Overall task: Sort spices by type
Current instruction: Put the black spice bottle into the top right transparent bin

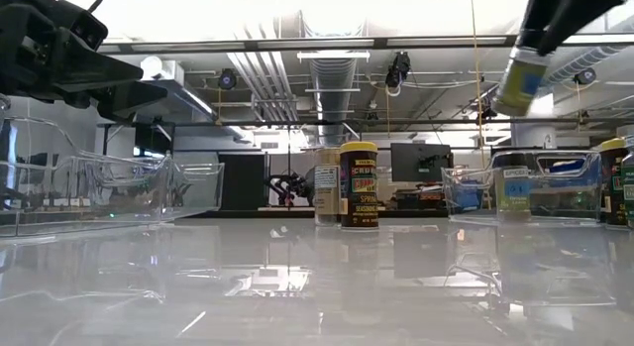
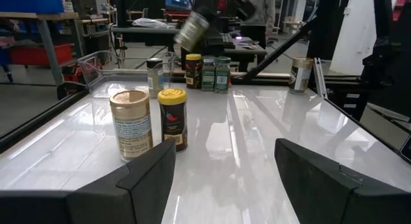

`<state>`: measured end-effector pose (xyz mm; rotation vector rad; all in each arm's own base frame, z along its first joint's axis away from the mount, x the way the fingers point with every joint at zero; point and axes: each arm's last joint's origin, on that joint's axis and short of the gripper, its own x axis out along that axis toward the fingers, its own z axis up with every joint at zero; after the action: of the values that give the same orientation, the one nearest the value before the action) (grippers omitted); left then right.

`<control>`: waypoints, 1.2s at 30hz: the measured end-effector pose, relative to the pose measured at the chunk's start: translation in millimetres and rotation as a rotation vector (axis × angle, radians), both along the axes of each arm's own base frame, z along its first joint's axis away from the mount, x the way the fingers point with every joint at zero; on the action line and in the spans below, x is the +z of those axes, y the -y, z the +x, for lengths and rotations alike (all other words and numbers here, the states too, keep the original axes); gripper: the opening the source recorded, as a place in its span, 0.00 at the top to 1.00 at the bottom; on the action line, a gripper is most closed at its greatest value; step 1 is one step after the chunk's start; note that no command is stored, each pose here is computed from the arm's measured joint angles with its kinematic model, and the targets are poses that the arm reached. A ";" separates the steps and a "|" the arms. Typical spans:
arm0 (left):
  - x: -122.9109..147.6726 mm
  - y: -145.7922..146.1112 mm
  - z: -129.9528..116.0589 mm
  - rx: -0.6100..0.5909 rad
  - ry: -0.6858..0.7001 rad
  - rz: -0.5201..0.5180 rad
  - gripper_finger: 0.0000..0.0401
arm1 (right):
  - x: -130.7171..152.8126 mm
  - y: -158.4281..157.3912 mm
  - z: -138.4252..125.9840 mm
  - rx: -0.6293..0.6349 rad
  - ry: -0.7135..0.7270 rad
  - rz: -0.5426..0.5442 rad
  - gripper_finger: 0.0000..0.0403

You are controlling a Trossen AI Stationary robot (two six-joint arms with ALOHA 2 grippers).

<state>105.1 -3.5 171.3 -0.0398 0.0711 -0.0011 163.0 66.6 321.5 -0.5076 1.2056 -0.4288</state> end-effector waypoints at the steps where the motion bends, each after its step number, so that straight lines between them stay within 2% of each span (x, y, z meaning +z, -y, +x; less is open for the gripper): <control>1: 0.0 0.0 0.0 0.000 0.000 0.000 0.37 | 3.4 7.8 -2.3 -0.011 0.008 -0.007 0.51; 8: -0.1 0.0 0.0 0.000 0.000 0.000 0.37 | 20.8 55.3 -28.3 -0.030 -0.028 -0.045 0.49; 15: -0.1 0.0 0.0 0.000 0.000 0.000 0.37 | 14.7 82.7 -52.2 -0.174 -0.042 -0.040 0.51; 19: 0.0 0.0 0.0 0.000 0.000 0.000 0.37 | 5.4 90.2 -56.0 -0.231 -0.055 0.005 0.50; 23: 0.0 0.0 0.0 0.000 0.000 0.000 0.37 | -7.2 94.2 -52.4 -0.196 -0.100 0.103 0.50; 28: 0.0 0.0 0.0 0.000 0.000 0.000 0.37 | -20.0 102.8 -47.9 -0.171 -0.127 0.161 0.51; 32: 0.0 0.0 0.0 0.000 0.000 0.000 0.37 | -24.5 114.7 -48.0 -0.202 -0.127 0.169 0.51; 36: -0.1 0.0 0.0 0.000 0.000 0.000 0.37 | -28.5 127.8 -49.2 -0.238 -0.093 0.237 0.51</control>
<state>105.1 -3.5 171.2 -0.0398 0.0711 -0.0011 113.8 -61.2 293.0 -0.1819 1.3926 -0.4604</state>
